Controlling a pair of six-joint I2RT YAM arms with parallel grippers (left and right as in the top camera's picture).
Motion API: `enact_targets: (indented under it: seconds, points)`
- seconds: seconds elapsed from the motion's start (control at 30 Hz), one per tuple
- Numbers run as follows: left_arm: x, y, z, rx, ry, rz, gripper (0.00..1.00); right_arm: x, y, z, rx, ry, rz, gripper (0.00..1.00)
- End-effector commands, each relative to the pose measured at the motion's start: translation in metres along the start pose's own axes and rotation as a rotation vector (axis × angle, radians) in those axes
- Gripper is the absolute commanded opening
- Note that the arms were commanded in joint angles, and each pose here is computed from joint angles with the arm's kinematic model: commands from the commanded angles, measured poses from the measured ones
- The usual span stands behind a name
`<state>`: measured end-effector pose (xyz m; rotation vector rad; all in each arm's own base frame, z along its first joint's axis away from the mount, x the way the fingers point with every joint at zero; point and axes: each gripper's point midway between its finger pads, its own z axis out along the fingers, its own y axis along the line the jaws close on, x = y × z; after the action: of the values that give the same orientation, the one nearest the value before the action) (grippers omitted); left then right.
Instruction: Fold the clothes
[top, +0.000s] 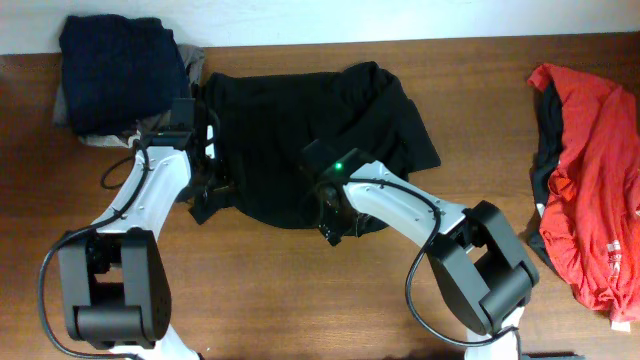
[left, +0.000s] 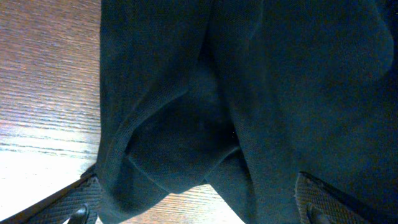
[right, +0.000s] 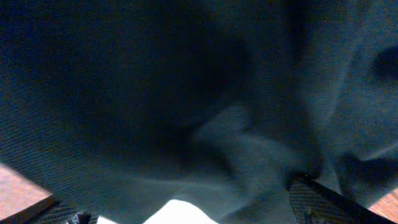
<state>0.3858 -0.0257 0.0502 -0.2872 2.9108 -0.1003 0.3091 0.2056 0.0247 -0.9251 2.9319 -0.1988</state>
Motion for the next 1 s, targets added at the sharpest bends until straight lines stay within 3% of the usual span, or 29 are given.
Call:
enact_targets:
  seconds: [0.0, 0.1, 0.2, 0.3, 0.47, 0.63, 0.8, 0.93, 0.97]
  points:
    - [0.002, -0.002, 0.004, 0.011, 0.012, -0.010, 0.98, -0.001, -0.009, 0.003, 0.016, 0.001, 0.013, 0.99]
    - [0.003, -0.002, 0.004, 0.011, 0.013, -0.009, 0.98, -0.001, -0.008, 0.004, 0.011, 0.000, 0.015, 0.99]
    - [0.003, -0.002, 0.004, 0.011, 0.014, -0.009, 0.98, -0.002, -0.008, 0.004, 0.011, -0.004, 0.016, 0.86]
    - [0.003, -0.002, 0.004, 0.011, 0.014, -0.009, 0.98, -0.004, -0.008, 0.004, 0.009, -0.013, 0.041, 0.40]
    - [0.003, -0.002, 0.004, 0.011, 0.015, -0.009, 0.98, -0.007, -0.014, 0.002, 0.041, -0.024, 0.103, 0.04]
    - [0.003, -0.002, 0.004, 0.011, 0.015, -0.009, 0.98, -0.015, -0.031, -0.021, 0.122, -0.041, 0.200, 0.04]
    - [0.003, -0.002, 0.004, 0.011, 0.014, -0.008, 0.98, -0.054, -0.066, -0.055, 0.237, -0.191, 0.259, 0.04]
    - [0.004, -0.002, 0.004, 0.009, 0.021, -0.009, 0.98, -0.073, -0.090, -0.054, 0.263, -0.269, 0.305, 0.04]
    - [0.005, -0.002, 0.004, 0.009, 0.021, -0.009, 0.98, -0.075, -0.097, -0.052, 0.265, -0.275, 0.322, 0.09]
